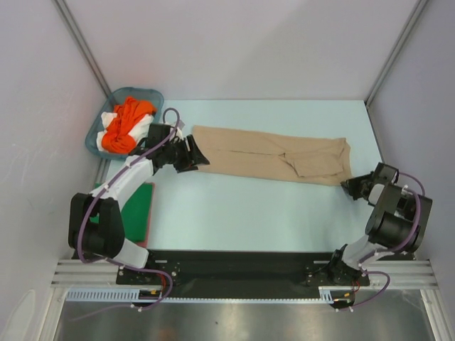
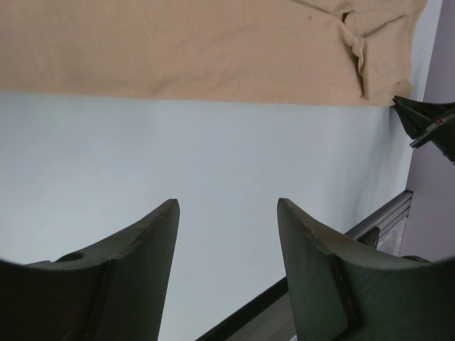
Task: Fold and stack the t-shirts
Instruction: Fold the tshirt
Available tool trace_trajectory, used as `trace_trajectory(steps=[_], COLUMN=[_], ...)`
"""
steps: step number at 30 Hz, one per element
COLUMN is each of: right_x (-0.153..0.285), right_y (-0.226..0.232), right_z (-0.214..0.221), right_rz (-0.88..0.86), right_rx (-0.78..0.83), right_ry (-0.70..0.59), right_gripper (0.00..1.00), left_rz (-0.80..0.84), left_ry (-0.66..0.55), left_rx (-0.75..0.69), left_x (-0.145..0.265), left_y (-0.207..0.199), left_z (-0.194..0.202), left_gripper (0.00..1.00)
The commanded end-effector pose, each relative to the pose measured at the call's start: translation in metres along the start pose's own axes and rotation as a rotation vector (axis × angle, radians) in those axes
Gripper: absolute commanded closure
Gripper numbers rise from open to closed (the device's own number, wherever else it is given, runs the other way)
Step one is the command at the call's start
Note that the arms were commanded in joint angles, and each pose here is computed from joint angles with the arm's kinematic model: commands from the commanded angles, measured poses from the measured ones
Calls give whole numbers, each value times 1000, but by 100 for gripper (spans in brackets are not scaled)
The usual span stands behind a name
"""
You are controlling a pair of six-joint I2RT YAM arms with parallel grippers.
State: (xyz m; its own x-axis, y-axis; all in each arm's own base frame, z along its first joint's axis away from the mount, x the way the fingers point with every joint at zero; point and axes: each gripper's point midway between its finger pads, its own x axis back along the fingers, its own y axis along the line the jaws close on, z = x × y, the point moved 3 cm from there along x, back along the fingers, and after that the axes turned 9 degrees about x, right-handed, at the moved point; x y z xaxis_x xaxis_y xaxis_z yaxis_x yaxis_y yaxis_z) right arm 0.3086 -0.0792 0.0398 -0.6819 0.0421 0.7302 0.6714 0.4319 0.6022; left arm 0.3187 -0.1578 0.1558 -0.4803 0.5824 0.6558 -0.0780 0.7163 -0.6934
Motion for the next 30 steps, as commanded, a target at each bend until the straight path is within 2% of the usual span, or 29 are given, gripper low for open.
trace_trajectory(steps=[1,2,4,5,8,9,11,12,13,14,16,18,19,21,22,24,27,28,30], right_x=[-27,-33,-63,-68,-108,-110,-144,-151,-151,-163,-163,-168,-168,-153,-145,-128,-89,-65,-49], right_y=[-6,18,19,47,52,87,86,95,122,123,153,162,163,170,172,172,167,178,174], right_z=[-48,-80,-93,-122,-142,-174,-179,-187,-205,-203,-207,-203,-194,-199,-200,-202,-194,-196,-184], right_rz=[93,47,50,4,11,-34,-13,-17,-33,-26,-57,-49,-16,53,75,124,195,182,209], right_rx=[83,108,163,211,293,341,390,411,441,461,518,565,568,567,562,547,537,558,579], right_ry=[-94,-140,-92,-140,-121,-194,-153,-155,-187,-173,-202,-198,-161,-163,-166,-165,-131,-160,-148], right_gripper=[98,100,100,100,100,100,94,93,90,87,76,69,61,53,43,34,30,29,28], left_rz=[16,12,-6,-16,-45,-41,-78,-76,-95,-126,-137,-129,-116,-123,-83,-66,-102,-104,-111], left_ry=[-94,-107,-120,-122,-128,-157,-129,-140,-127,-72,-40,-7,7,45,76,109,155,155,155], left_rx=[-62,-80,-110,-117,-171,-200,-251,-292,-355,-368,-436,-462,-484,-486,-491,-515,-518,-502,-493], left_x=[5,3,-4,-7,-22,-19,-40,-39,-47,-70,-81,-107,-114,-129,-135,-141,-148,-150,-154], left_y=[-22,-24,-25,-25,-26,-38,-28,-38,-33,-16,-18,-7,-6,1,-1,2,23,26,31], left_z=[-31,-35,-46,-51,-73,-89,-101,-115,-121,-122,-138,-144,-145,-148,-144,-141,-130,-128,-127], left_gripper=[37,37,36,35,34,34,34,34,34,34,34,34,34,36,37,39,40,41,45])
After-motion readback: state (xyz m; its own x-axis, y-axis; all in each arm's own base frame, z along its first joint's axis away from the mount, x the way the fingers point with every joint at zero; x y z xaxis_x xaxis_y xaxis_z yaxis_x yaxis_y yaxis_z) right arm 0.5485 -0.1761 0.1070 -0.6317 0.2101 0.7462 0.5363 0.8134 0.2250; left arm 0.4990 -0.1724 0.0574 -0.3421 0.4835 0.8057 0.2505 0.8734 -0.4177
